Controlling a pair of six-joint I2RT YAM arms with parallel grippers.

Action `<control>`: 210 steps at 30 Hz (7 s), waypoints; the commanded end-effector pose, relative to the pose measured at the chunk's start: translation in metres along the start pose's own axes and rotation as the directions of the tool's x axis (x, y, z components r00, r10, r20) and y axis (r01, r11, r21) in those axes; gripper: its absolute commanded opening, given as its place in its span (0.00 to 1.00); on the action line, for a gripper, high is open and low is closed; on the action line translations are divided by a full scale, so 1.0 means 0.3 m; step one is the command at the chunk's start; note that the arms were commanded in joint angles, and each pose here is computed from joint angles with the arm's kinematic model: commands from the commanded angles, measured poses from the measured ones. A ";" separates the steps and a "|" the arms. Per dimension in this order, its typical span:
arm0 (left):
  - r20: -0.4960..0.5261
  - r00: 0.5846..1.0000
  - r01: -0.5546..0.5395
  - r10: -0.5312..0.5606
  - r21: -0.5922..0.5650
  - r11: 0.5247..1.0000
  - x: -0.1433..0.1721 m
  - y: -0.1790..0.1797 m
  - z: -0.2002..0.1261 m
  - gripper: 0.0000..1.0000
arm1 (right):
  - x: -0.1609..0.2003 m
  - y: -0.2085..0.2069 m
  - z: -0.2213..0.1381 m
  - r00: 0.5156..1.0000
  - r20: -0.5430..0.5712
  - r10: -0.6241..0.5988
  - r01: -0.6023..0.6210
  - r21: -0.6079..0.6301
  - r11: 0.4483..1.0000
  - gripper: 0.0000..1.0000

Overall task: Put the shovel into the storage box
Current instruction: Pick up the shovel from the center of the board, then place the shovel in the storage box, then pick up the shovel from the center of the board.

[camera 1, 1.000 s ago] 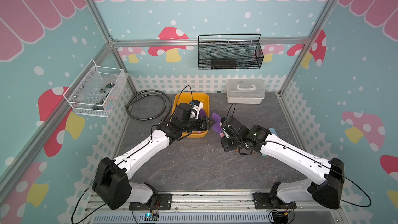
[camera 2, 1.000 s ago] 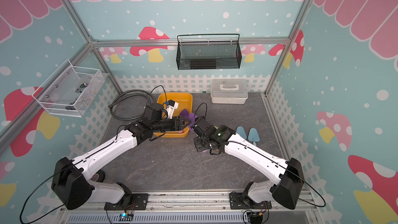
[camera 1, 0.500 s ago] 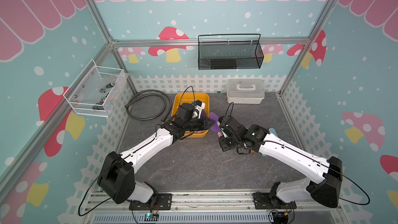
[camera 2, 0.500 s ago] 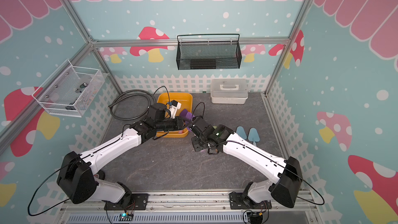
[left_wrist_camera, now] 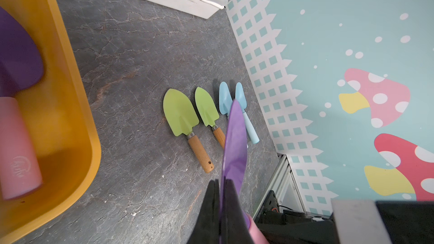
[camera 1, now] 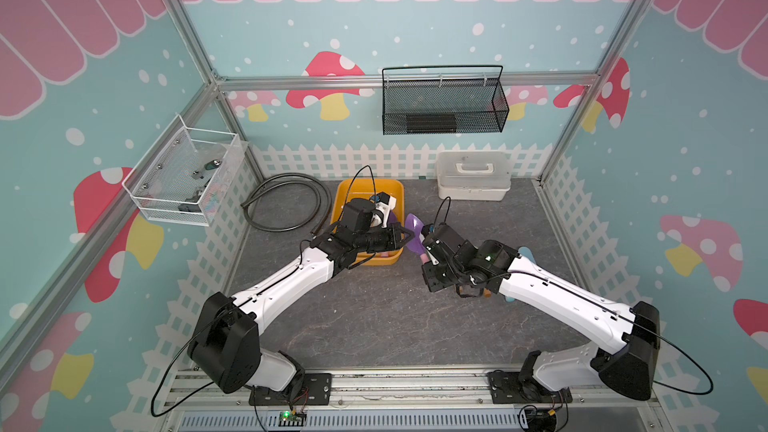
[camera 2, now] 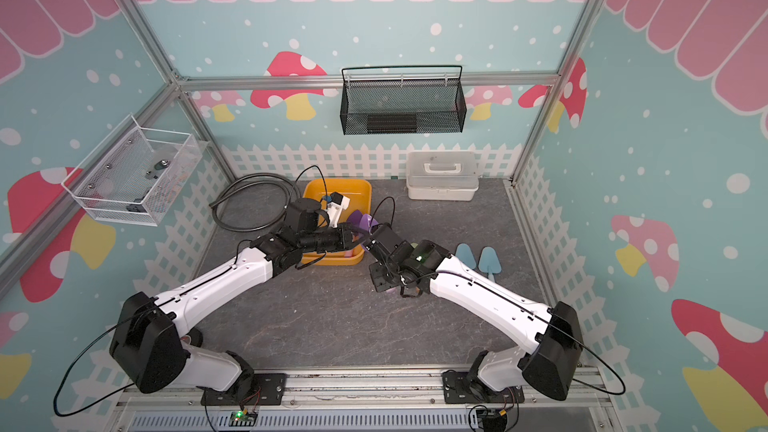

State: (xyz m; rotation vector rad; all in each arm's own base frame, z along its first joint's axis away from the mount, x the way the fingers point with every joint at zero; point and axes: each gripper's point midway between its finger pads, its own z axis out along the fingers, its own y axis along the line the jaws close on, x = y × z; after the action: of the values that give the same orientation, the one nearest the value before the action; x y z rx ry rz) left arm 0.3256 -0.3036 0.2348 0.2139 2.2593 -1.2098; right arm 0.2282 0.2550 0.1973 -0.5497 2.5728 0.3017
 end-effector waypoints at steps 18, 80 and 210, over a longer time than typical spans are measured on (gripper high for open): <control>-0.056 0.998 -0.013 0.007 -0.097 0.995 -0.168 0.230 -0.129 0.00 | -0.036 -0.088 -0.193 0.979 0.201 0.025 -0.034 0.043 0.998 0.58; -0.502 0.858 -0.128 -0.111 -0.418 0.899 -0.242 0.981 0.116 0.00 | 0.164 -0.193 -0.169 0.989 0.134 0.066 -0.078 0.085 0.993 0.58; -0.139 0.990 -0.028 0.033 0.038 0.999 -0.093 0.010 0.086 0.61 | 0.108 -0.265 -0.045 0.989 0.018 0.144 -0.145 0.059 0.988 0.09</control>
State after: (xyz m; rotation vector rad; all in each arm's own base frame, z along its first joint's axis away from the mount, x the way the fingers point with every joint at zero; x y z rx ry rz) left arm 0.3565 -0.3083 0.2207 0.3427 2.4046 -1.2000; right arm 0.2261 0.1672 0.1768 -0.3695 2.6138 0.2962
